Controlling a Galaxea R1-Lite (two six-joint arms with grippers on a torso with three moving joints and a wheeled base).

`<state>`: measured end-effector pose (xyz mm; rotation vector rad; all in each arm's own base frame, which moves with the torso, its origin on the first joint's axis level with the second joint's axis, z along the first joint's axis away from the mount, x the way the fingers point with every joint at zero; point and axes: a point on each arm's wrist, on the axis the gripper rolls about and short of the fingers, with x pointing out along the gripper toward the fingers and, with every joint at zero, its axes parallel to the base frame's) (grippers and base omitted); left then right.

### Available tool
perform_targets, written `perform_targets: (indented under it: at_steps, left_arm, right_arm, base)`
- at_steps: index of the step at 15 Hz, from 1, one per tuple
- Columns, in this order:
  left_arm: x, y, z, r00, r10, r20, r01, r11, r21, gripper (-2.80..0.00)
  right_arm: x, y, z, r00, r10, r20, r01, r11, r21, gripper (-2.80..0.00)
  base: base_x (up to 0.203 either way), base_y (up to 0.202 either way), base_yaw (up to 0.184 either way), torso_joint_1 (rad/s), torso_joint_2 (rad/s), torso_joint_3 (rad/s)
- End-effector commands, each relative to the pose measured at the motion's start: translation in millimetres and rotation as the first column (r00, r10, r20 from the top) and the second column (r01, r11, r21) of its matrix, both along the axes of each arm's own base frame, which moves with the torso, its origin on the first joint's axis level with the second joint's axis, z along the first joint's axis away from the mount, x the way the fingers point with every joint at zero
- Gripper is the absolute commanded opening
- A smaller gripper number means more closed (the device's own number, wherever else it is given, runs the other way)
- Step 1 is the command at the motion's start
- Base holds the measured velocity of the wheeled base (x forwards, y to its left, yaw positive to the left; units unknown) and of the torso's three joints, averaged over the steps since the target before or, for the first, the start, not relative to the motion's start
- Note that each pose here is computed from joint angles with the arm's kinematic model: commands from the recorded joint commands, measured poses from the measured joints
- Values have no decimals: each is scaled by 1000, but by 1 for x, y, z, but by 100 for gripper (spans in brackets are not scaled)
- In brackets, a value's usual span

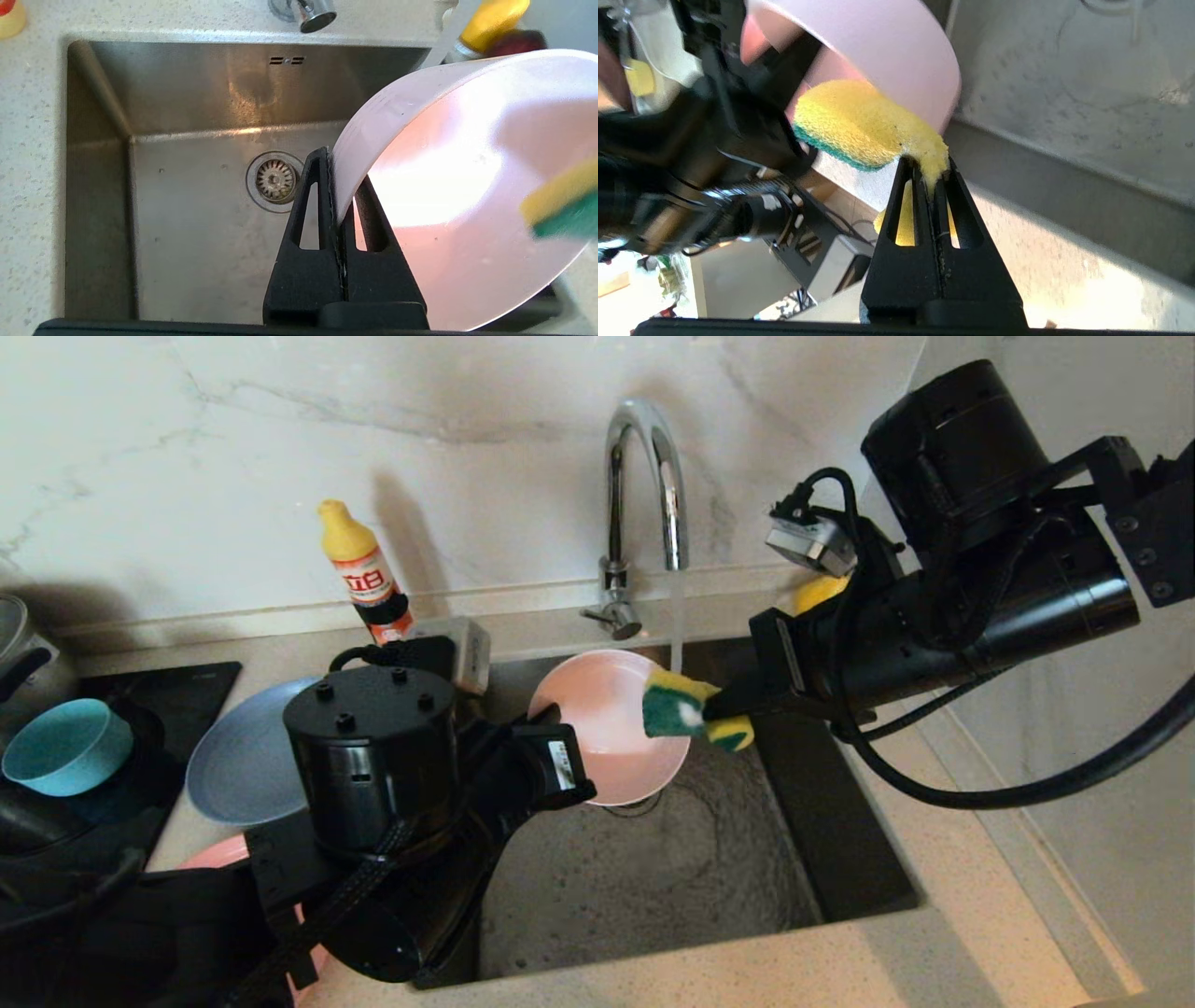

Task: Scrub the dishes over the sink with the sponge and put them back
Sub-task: Wipe the bowl, then rinse the bowl

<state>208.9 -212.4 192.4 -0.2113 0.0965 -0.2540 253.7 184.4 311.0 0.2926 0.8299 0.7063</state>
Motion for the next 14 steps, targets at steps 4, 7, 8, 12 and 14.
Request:
perform_targets:
  at_steps: [4, 7, 8, 12, 14]
  left_arm:
    - [5, -3, -2, 1000, 9, -1, -9, 1000, -2, -280]
    - [12, -2, -3, 1000, 29, -5, -29, 1000, 2, -280]
    - [15, -1, -4, 999, 36, -6, -36, 999, 3, -280]
    - [33, 4, -11, 996, 86, -25, -86, 996, 22, -280]
    - [43, 3, -21, 990, 108, -85, -104, 993, 51, -280]
  right_arm:
    - [-15, -8, -3, 1000, 10, -23, -11, 1000, -12, -280]
    - [-26, -15, 0, 1000, 11, -15, -11, 1000, -7, -280]
    - [-28, -17, -2, 1000, 11, -20, -11, 1000, -12, -280]
    - [-36, -25, 3, 1000, 3, -8, -3, 1000, 0, -280]
    - [-41, -32, 9, 1000, -8, 9, 8, 1000, 11, -280]
  base:
    - [0, 0, 0, 0, 0, 0]
    - [0, 0, 0, 0, 0, 0]
    - [0, 0, 0, 0, 0, 0]
    - [0, 0, 0, 0, 0, 0]
    - [0, 0, 0, 0, 0, 0]
